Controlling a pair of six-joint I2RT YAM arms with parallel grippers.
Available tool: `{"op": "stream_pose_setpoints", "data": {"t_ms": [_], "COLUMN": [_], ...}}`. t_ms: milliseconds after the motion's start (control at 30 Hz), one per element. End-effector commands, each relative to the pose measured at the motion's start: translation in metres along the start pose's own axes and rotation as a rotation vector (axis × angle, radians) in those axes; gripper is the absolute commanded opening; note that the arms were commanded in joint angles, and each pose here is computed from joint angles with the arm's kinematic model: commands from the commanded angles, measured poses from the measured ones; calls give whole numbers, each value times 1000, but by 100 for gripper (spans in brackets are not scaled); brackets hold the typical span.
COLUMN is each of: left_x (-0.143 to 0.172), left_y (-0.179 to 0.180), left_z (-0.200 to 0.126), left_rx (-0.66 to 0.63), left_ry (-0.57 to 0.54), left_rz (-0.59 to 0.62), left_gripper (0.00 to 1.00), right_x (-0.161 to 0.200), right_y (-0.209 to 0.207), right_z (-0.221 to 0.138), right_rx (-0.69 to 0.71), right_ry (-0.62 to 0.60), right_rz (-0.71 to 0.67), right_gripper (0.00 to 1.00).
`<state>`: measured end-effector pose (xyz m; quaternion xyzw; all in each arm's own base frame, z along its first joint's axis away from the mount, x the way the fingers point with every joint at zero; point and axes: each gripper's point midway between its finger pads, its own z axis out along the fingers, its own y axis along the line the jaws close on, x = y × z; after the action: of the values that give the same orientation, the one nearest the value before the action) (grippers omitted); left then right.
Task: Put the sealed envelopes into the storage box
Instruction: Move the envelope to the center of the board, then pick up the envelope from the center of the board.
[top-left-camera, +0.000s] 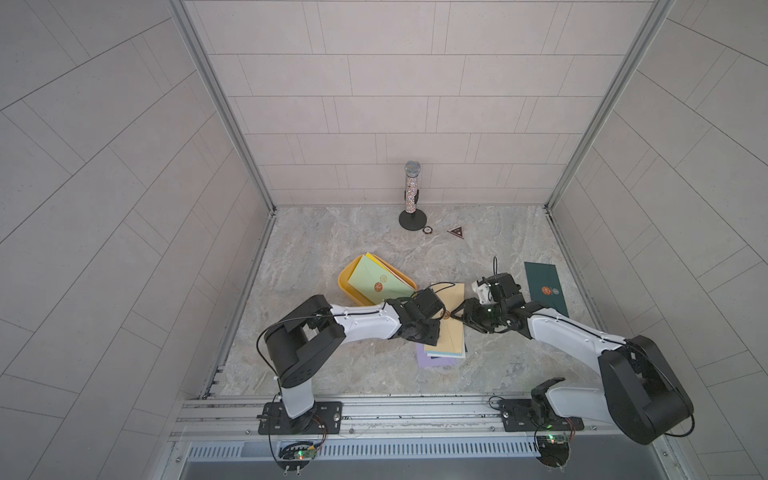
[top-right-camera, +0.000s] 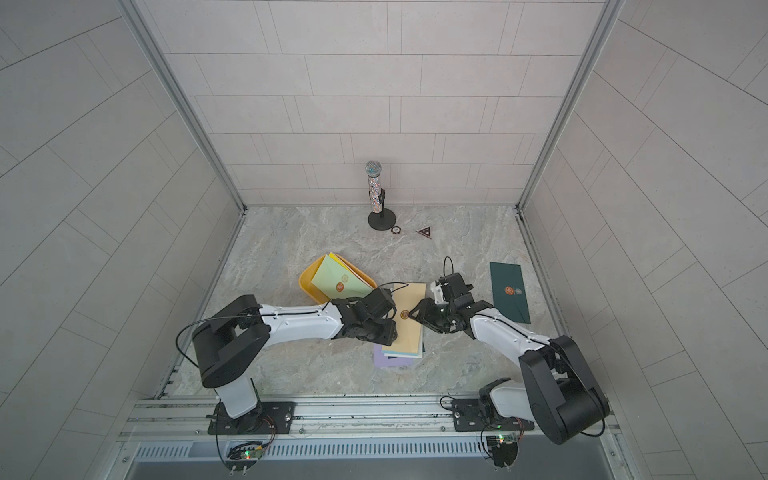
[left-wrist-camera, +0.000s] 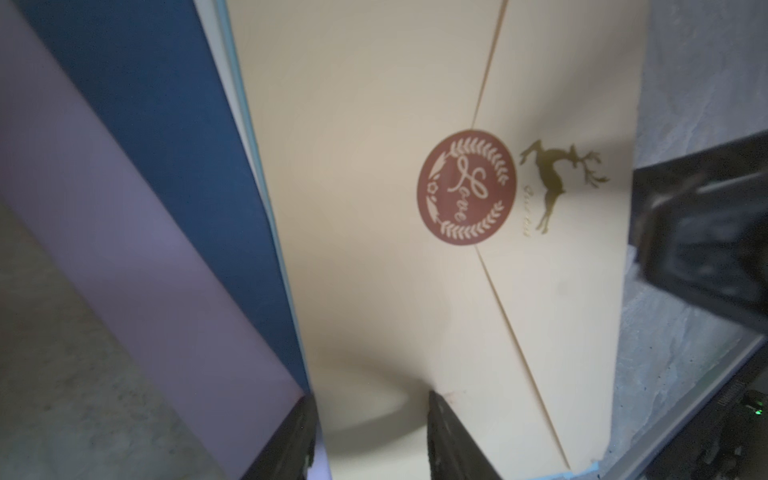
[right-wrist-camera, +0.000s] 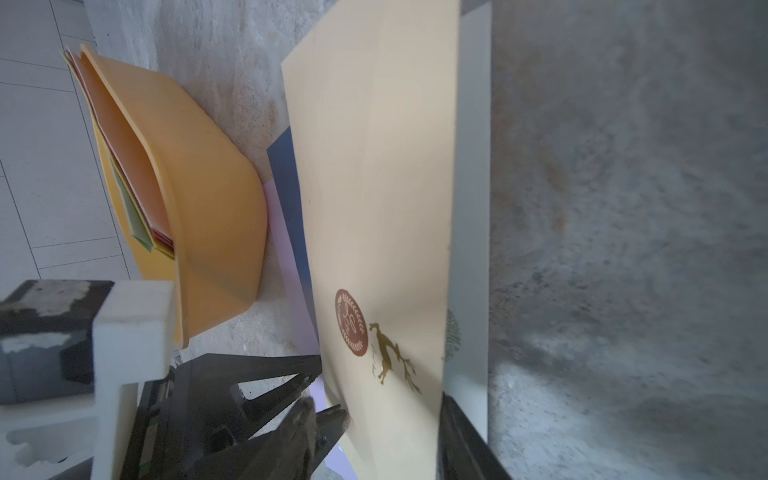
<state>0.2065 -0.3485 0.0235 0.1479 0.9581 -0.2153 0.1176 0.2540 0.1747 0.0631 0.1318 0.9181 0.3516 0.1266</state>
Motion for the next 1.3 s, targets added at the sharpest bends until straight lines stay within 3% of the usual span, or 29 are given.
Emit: {"op": "stream_pose_setpoints", "data": {"t_ms": [0, 867, 1267], "left_x": [2, 7, 9], "left_y": [-2, -1, 2], "left_z": [6, 14, 18], "left_rx": [2, -7, -18], "left_ry": [10, 23, 27], "left_rz": [5, 8, 8], "left_gripper": [49, 49, 49], "right_x": [1, 7, 2], "right_y": [5, -13, -14], "right_z": [-6, -19, -20], "right_rx": [-7, 196, 288], "right_ry": [8, 50, 48], "right_rz": [3, -118, -199], "right_gripper": [47, 31, 33]}}
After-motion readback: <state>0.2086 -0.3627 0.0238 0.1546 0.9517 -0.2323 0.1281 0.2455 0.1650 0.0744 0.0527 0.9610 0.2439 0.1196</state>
